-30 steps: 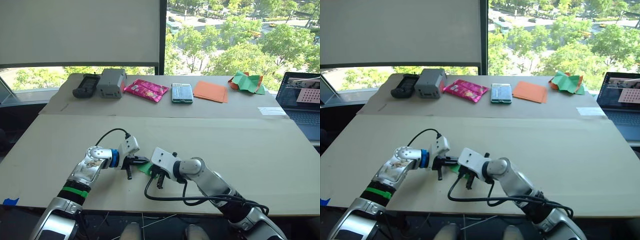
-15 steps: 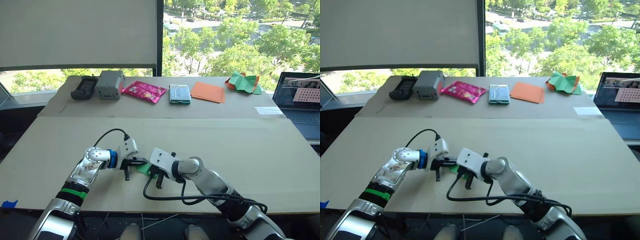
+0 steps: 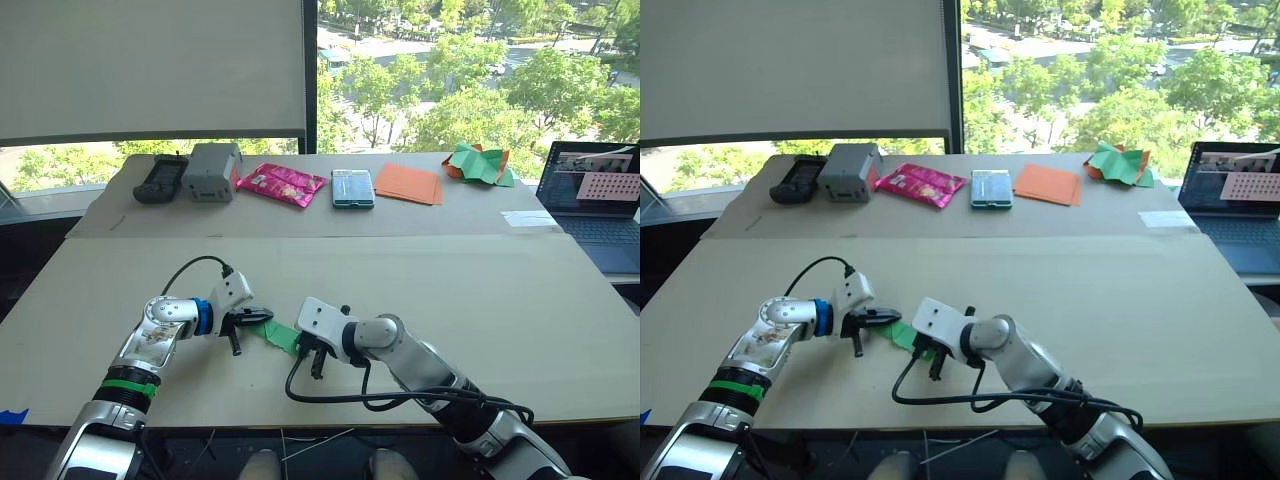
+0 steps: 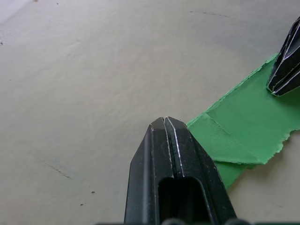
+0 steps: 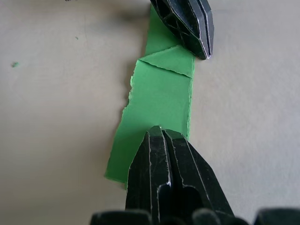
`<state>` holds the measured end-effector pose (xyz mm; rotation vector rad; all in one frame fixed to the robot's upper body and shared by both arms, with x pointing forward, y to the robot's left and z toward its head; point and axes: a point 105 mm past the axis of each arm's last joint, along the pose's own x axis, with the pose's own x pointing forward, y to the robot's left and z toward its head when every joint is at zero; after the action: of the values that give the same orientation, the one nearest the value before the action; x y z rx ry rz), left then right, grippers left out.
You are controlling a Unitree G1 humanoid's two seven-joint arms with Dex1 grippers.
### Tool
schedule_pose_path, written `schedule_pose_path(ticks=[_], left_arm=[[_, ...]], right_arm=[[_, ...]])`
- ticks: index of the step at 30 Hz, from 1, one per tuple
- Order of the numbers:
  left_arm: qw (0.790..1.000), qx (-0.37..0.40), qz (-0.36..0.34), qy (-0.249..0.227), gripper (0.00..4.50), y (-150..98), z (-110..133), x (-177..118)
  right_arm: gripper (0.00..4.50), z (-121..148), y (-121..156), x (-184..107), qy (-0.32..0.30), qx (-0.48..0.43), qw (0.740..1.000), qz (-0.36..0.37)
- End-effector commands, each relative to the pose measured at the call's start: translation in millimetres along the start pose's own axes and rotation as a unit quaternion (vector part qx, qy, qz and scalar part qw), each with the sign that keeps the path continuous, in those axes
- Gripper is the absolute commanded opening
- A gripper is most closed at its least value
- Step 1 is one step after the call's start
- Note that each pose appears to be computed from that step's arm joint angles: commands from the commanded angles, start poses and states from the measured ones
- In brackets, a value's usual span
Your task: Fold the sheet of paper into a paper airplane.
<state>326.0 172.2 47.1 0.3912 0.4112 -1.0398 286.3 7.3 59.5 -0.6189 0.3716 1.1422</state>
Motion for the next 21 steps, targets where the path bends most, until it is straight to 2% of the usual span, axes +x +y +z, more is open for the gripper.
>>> schedule_pose_path(ticks=[1, 11, 17, 21], left_arm=[[0.993, -0.065, 0.011, 0.097, 0.00, -10.5, -60.3, -14.8], [0.992, -0.071, 0.043, 0.094, 0.00, 0.2, -61.1, -28.6], [0.993, -0.083, 0.071, 0.039, 0.00, 12.5, -33.6, -33.5], [0.991, -0.104, 0.088, -0.004, 0.00, 19.3, -11.8, -42.4]], right_arm=[[0.03, -31.5, -1.6, 0.2, 0.062, 0.023, 0.998, -0.003], [0.03, -30.4, -0.5, 1.6, 0.063, 0.013, 0.998, 0.004], [0.03, -29.0, -0.3, 2.9, 0.060, 0.005, 0.998, 0.004], [0.03, -19.0, -5.1, 0.5, 0.037, 0.009, 0.999, -0.004]])
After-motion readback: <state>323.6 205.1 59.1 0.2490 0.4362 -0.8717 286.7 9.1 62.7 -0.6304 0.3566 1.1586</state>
